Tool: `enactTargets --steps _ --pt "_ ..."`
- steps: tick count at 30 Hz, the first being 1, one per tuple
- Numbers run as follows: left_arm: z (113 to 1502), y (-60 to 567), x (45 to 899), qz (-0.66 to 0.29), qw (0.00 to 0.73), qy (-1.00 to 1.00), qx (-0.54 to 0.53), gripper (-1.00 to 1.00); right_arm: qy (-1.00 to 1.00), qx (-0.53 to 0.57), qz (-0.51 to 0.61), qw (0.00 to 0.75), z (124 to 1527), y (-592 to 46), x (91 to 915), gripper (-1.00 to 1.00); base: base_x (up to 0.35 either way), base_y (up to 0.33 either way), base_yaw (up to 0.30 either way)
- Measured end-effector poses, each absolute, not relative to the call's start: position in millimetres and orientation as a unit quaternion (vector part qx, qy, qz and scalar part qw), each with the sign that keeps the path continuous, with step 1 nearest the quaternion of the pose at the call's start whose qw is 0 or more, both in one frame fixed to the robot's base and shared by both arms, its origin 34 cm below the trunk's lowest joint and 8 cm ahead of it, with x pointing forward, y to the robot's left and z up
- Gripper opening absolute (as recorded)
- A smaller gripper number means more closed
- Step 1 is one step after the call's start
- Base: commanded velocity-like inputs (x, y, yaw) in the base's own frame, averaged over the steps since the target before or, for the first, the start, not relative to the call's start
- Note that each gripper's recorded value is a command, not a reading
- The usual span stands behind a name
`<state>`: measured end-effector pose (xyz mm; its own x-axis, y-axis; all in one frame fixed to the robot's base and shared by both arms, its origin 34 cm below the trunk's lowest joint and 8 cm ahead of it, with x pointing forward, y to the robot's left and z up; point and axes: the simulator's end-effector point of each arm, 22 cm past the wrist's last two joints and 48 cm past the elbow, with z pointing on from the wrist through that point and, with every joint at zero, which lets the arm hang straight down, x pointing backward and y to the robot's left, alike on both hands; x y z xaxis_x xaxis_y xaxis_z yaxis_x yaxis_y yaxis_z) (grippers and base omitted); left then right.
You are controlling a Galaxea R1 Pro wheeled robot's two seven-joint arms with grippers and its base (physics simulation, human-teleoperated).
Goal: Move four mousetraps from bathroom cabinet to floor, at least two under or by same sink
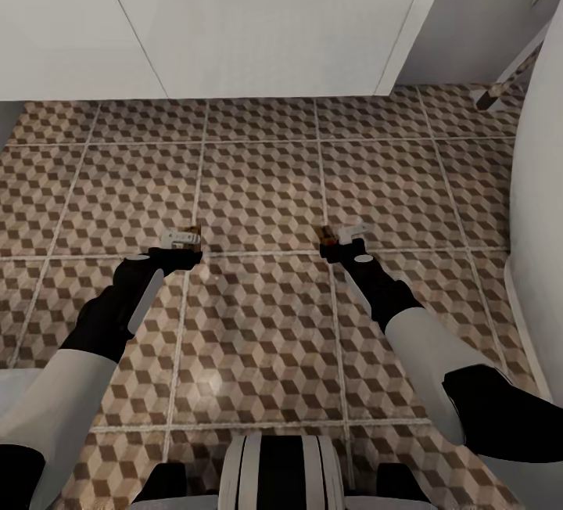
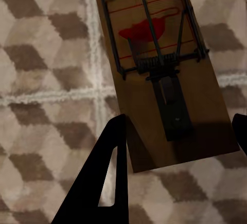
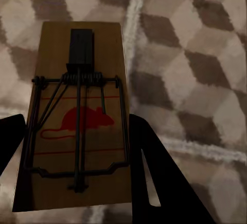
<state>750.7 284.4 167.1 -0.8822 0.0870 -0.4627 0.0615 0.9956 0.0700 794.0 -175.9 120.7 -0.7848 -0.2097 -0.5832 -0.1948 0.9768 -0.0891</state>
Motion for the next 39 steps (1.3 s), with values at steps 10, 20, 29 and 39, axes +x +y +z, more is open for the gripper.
enactTargets --steps 10,20,29,39 --pt "135 283 737 0.028 0.222 0.974 0.044 -1.00 0.947 -0.130 -0.018 0.294 83 -174 776 -1.00 0.000 0.000 0.000" --pt "120 283 730 0.028 0.214 0.975 0.046 -1.00 0.937 -0.147 -0.022 0.315 78 -171 782 -1.00 0.000 0.000 0.000" --pt "135 277 743 0.023 0.239 0.970 0.049 -1.00 0.921 -0.146 -0.015 0.360 92 -165 799 -1.00 0.000 0.000 0.000" --pt "144 283 749 0.027 0.249 0.967 0.052 -1.00 0.914 -0.175 -0.026 0.365 95 -164 802 -1.00 0.000 0.000 0.000"
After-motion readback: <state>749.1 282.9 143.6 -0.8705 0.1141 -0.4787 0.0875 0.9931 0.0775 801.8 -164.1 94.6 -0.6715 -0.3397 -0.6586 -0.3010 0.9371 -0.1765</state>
